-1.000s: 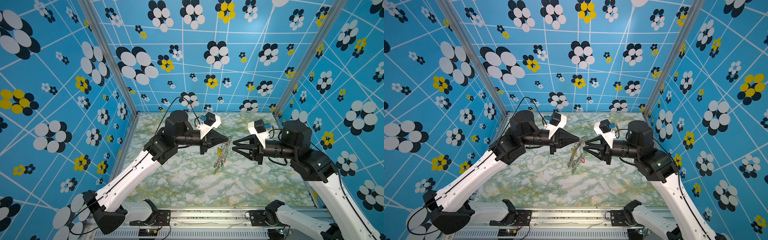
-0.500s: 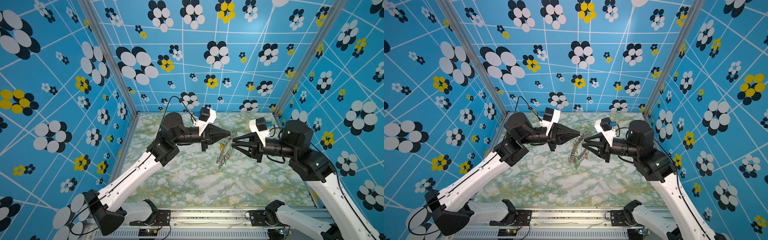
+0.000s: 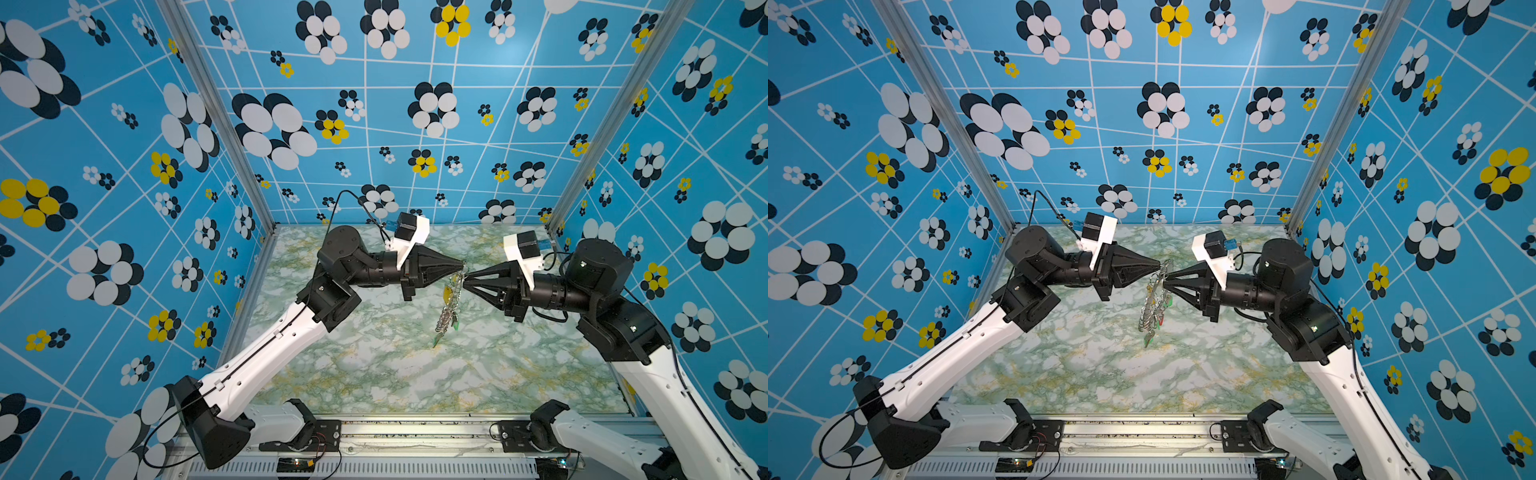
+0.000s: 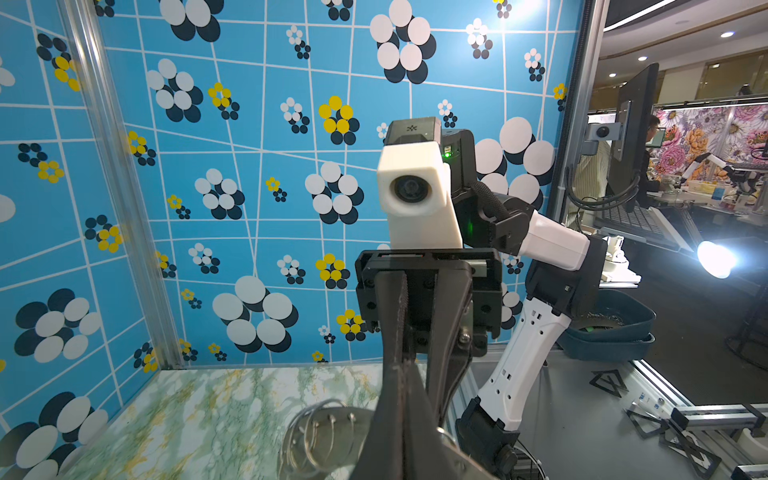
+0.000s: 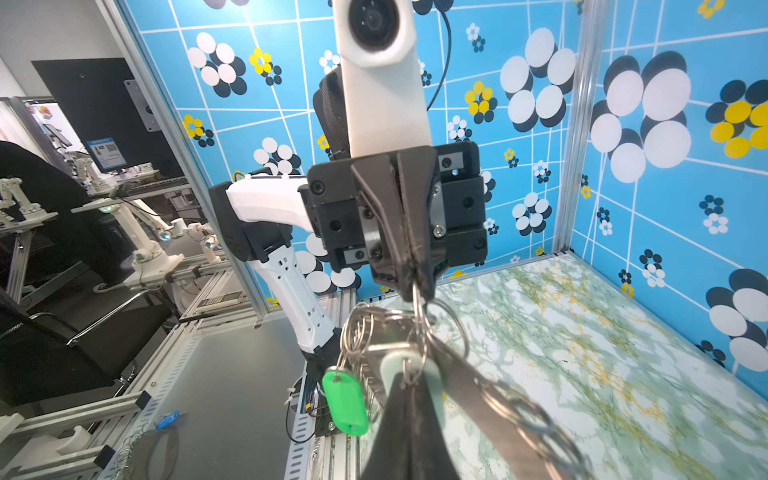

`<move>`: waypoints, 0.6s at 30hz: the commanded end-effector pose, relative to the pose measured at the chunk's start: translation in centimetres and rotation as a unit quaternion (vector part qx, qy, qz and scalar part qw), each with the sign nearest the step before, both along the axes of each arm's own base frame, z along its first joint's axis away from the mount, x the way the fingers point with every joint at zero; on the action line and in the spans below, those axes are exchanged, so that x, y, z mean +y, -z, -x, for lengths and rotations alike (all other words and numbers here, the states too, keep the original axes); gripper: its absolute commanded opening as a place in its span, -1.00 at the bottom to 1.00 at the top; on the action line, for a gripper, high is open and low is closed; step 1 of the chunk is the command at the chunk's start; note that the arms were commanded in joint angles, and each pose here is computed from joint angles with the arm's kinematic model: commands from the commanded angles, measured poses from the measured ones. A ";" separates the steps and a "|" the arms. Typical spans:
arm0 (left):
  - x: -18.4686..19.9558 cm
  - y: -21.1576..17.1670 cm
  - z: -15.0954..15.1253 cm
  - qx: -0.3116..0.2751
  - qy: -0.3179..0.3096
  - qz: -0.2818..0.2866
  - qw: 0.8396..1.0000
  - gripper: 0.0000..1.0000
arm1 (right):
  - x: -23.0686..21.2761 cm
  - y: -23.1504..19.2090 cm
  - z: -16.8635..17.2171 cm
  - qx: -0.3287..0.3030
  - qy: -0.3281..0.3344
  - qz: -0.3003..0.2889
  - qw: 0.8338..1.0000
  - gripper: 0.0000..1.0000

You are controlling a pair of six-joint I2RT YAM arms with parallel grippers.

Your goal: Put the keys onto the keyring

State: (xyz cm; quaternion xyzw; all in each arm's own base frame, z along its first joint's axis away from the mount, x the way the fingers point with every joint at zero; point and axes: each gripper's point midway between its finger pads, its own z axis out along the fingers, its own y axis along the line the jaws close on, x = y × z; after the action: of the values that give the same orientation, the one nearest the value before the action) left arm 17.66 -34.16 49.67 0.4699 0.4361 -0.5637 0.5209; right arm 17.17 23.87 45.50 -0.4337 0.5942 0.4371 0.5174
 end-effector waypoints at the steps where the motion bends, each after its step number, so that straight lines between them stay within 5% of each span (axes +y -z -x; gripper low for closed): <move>1: 0.4 -1.1 0.4 -0.019 0.009 0.022 1.000 -1.00 | 0.2 -1.5 0.8 -0.014 -0.021 -0.020 0.999 -0.65; 18: 0.1 -1.3 0.3 -0.014 0.020 0.036 0.999 -1.00 | 1.1 -1.7 0.7 0.016 -0.056 -0.052 0.997 -1.00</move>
State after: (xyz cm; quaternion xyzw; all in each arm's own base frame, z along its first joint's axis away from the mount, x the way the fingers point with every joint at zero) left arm 17.51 -34.07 50.58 0.4671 0.4161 -0.5756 0.5266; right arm 16.67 24.62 46.72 -0.4317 0.5689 0.4820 0.5076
